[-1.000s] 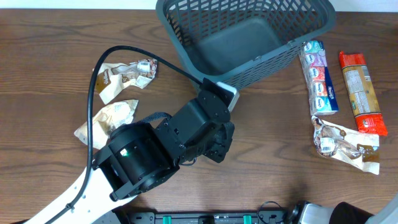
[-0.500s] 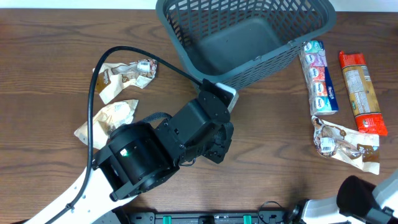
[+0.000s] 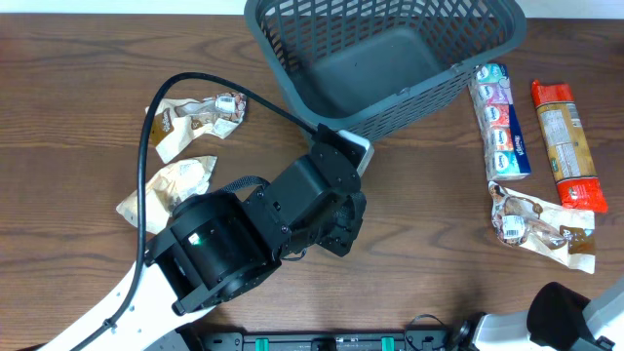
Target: Pack container
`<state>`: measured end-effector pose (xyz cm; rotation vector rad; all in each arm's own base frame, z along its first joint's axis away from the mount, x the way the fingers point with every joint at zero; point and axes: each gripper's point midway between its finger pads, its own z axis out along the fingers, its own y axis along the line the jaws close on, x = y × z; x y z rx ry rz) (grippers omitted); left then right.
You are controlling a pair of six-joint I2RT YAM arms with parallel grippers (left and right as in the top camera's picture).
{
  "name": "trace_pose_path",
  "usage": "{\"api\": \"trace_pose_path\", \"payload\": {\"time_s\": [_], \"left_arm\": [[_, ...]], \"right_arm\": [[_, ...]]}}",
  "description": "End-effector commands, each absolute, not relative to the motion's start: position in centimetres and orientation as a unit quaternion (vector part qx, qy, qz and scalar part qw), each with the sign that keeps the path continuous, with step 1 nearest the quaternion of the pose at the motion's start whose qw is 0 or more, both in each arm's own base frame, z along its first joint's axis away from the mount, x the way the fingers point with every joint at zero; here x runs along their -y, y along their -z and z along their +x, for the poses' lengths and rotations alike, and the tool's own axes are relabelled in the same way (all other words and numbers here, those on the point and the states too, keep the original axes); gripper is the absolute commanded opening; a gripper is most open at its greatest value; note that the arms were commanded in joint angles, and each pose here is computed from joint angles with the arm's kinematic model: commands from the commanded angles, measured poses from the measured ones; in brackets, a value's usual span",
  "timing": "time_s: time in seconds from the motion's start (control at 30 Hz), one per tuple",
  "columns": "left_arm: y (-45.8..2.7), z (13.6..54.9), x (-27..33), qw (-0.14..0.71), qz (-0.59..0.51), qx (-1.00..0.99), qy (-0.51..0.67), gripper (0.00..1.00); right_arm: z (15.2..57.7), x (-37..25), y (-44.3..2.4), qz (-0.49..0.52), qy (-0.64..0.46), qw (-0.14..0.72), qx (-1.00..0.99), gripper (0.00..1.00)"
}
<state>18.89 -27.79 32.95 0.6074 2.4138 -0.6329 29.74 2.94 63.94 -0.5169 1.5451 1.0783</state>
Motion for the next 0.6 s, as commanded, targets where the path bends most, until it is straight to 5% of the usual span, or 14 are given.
{"api": "trace_pose_path", "payload": {"time_s": [0.0,0.3,0.57], "left_arm": [[-33.7,18.8,27.7,0.292,0.231,-0.897,0.238,0.06],[-33.7,18.9,27.7,0.291,0.227,-0.898,0.240,0.06],[-33.7,18.8,27.7,0.291,0.227,-0.898,0.240,0.06]], "right_arm": [[30.1,-0.5,-64.1,-0.186,-0.435,0.583,-0.661,0.02],[31.6,1.8,-66.6,0.034,-0.551,0.542,-0.633,0.01],[33.4,4.0,-66.7,0.071,-0.512,0.598,-0.612,0.02]]}}
